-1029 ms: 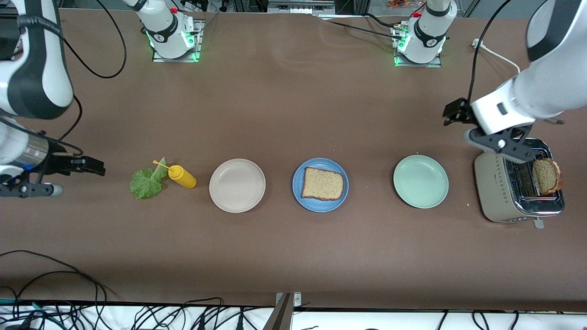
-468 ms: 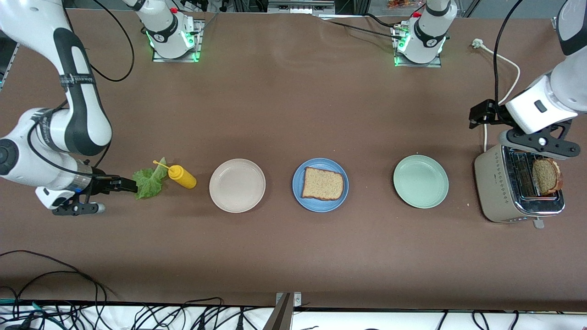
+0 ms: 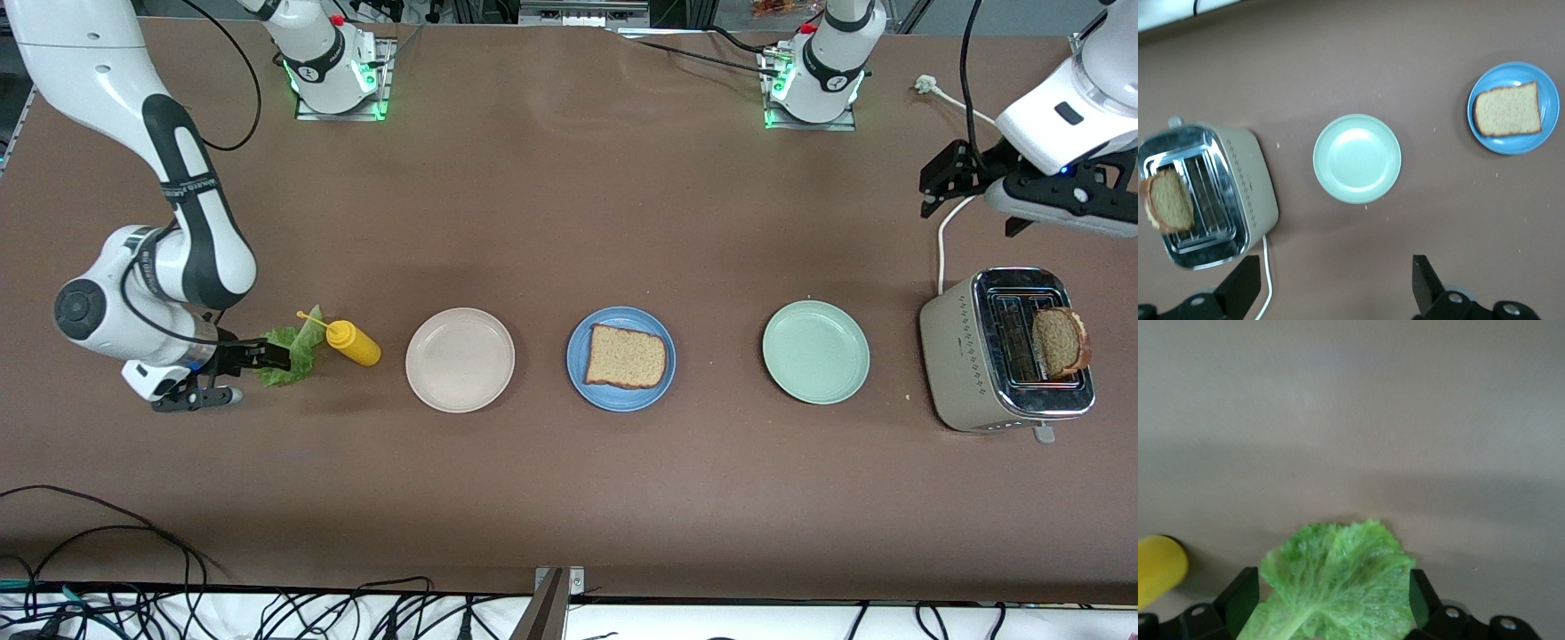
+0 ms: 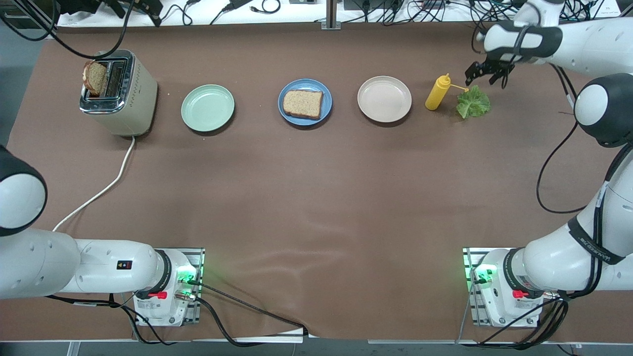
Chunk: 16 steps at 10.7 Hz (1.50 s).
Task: Make sandwich in blue plate with both arms
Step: 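Grasp the green lettuce leaf with the right gripper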
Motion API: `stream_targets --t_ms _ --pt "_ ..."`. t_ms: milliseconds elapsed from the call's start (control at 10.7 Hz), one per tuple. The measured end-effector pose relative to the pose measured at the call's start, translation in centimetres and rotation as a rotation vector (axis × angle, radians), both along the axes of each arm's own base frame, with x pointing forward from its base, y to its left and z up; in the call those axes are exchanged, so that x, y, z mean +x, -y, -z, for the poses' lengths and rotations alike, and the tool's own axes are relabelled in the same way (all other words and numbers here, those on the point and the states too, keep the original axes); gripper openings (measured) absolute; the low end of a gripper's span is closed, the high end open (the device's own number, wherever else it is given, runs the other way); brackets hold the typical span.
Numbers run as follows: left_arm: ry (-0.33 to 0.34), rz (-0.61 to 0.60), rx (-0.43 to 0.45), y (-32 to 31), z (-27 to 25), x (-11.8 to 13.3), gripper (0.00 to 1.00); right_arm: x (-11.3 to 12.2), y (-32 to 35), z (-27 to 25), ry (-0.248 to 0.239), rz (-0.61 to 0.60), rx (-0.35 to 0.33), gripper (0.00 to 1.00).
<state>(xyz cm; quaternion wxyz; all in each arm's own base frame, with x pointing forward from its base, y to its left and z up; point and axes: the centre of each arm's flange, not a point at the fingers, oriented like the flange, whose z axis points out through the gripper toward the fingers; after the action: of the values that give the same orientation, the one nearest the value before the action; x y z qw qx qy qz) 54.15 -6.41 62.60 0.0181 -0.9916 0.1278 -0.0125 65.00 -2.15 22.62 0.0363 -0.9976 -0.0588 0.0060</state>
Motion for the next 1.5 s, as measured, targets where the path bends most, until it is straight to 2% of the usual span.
stream_targets --t_ms 94,374,748,842,1310,1403,1497 --pt "-0.018 -0.009 -0.001 -0.5 0.0 -0.4 1.0 -0.8 0.1 1.1 -0.007 -0.001 -0.002 1.0" --pt "-0.044 -0.035 -0.075 -1.1 0.5 -0.4 1.0 -2.3 0.1 2.7 -0.028 0.001 -0.004 1.0" --pt "-0.06 -0.034 -0.075 -1.0 0.7 -0.5 1.0 -4.6 -0.3 5.4 0.011 0.001 -0.015 1.0" --pt "-0.069 -0.037 -0.074 -1.0 0.7 -0.6 1.0 -4.6 -0.3 5.3 0.016 -0.016 -0.015 0.95" --pt "-0.072 -0.052 -0.074 -1.3 0.8 -0.6 1.0 -4.3 -0.4 4.1 0.039 -0.069 -0.015 0.24" --pt "-0.072 -0.052 -0.074 -1.4 0.7 -0.6 1.0 -4.2 -0.4 3.6 0.044 -0.071 -0.014 0.15" --pt "-0.072 -0.052 -0.074 -1.4 0.7 -0.6 1.0 -4.1 -0.5 2.6 0.045 -0.074 -0.011 0.11"
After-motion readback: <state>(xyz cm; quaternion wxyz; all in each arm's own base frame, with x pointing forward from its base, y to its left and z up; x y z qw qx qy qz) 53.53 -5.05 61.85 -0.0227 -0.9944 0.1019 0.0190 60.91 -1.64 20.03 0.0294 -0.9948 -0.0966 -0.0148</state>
